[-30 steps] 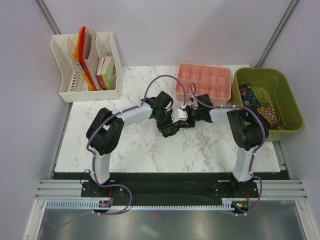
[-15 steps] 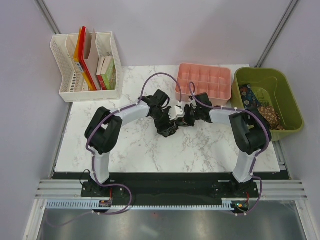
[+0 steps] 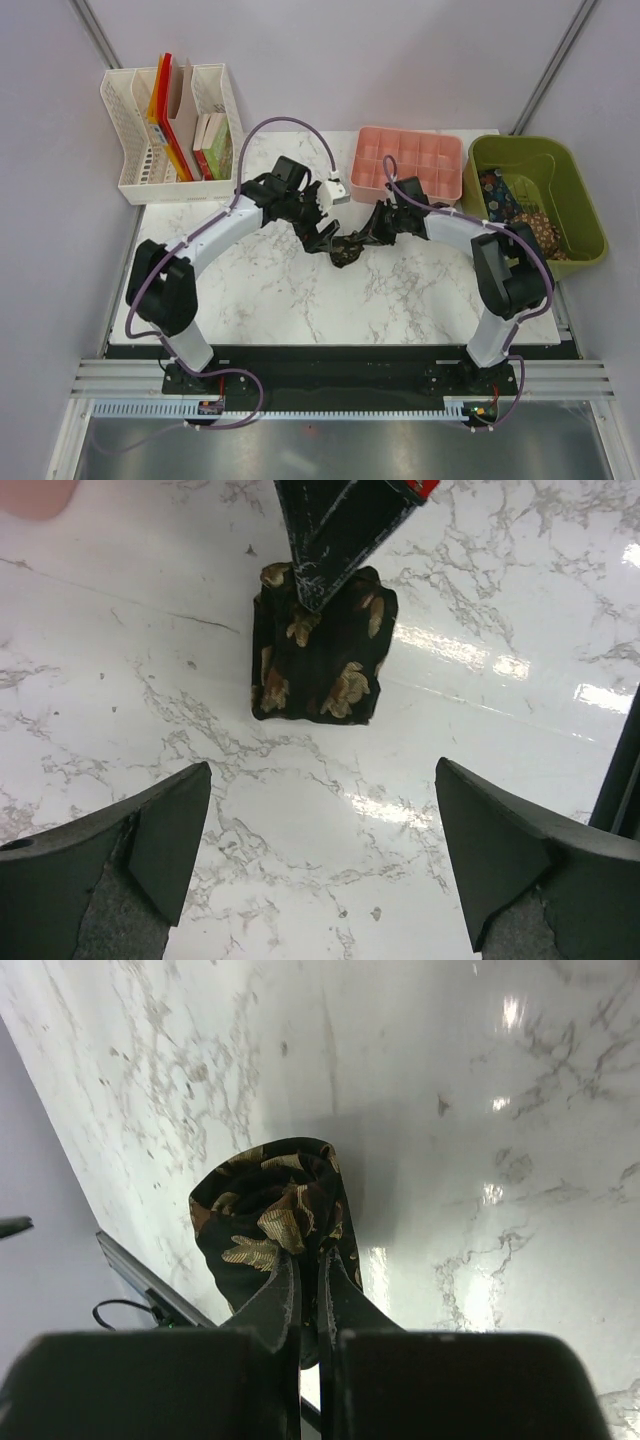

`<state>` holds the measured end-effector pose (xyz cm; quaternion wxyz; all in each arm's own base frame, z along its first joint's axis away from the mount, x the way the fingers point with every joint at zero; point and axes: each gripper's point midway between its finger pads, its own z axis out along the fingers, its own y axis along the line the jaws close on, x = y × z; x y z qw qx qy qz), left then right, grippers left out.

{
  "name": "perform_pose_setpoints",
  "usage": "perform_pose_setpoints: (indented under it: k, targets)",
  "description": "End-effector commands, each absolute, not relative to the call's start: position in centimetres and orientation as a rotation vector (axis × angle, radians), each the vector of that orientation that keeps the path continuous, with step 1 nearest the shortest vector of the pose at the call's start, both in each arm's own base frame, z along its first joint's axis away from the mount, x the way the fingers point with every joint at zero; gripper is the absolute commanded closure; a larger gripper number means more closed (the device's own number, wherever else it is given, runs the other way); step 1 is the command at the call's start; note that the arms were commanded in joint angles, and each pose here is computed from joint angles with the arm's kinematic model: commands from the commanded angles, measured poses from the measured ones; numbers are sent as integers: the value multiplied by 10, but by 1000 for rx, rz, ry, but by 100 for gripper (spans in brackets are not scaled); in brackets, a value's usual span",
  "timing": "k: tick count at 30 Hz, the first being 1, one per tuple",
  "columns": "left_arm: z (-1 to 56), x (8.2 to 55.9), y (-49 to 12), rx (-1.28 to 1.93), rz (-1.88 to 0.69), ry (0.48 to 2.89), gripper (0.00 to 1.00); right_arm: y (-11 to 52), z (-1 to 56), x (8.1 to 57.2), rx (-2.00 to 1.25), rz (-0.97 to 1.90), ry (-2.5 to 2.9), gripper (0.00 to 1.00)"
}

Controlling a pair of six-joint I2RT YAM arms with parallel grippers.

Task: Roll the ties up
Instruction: Pick up the tie at the center of the board, then place the tie in the storage box.

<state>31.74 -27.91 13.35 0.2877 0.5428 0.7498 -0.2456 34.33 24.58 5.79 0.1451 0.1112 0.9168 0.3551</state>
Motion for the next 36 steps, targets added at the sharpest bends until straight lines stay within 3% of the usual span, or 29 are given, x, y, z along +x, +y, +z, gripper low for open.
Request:
perform_pose_setpoints:
  k: [1, 14, 19, 27, 36]
  targets:
    - [157, 308, -274, 1359, -711, 2011, 0, 240, 118, 378, 257, 979, 2475, 100]
    - [170, 299, -261, 1262, -718, 1992, 0, 191, 227, 446, 191, 776, 2146, 100]
    - [172, 295, -259, 1253, -712, 1981, 0, 134, 269, 475, 246, 528, 2032, 100]
    - [168, 290, -258, 1230, -727, 1983, 0, 35, 272, 479, 263, -137, 2050, 100]
    - [161, 286, -253, 1179, -719, 2029, 0, 3, 244, 471, 278, -373, 2158, 100]
